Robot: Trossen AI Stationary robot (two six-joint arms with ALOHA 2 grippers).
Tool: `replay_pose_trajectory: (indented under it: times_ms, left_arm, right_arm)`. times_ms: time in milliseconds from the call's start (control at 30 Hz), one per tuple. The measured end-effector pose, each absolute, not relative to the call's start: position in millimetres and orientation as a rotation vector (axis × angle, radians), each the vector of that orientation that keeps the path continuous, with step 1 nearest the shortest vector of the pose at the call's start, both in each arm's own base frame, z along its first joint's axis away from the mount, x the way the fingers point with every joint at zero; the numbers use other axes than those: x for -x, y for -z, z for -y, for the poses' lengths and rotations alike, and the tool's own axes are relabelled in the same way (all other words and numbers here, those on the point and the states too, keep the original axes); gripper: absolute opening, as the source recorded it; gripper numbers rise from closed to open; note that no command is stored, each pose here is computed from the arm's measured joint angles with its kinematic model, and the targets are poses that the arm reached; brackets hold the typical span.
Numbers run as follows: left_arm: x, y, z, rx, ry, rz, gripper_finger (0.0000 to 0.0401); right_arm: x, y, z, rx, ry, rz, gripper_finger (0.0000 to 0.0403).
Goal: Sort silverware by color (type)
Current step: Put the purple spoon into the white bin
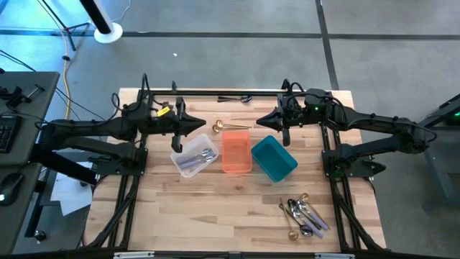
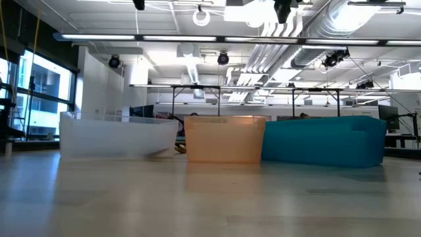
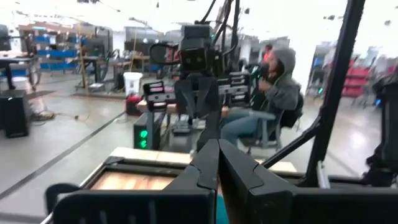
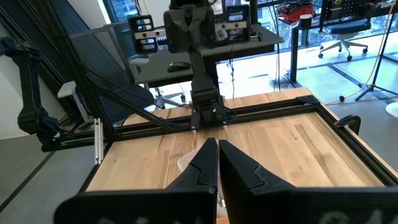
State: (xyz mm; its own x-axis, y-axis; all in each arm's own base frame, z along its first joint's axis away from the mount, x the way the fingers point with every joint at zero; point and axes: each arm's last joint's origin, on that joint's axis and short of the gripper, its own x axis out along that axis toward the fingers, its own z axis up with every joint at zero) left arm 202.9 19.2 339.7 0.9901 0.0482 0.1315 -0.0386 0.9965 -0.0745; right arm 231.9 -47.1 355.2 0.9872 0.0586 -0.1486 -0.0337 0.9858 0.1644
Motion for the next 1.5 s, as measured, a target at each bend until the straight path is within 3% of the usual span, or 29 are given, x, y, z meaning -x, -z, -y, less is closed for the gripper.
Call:
replay_pose_trajectory:
  times_ms: [1500]
  left_arm:
    - [-202.6,-331.5,-22.7,0.090,-0.069,0.153,0.0000]
  right_arm:
    - [-231.8,-353.7,47.1,-0.174,-0.045,-0.168,0.0000]
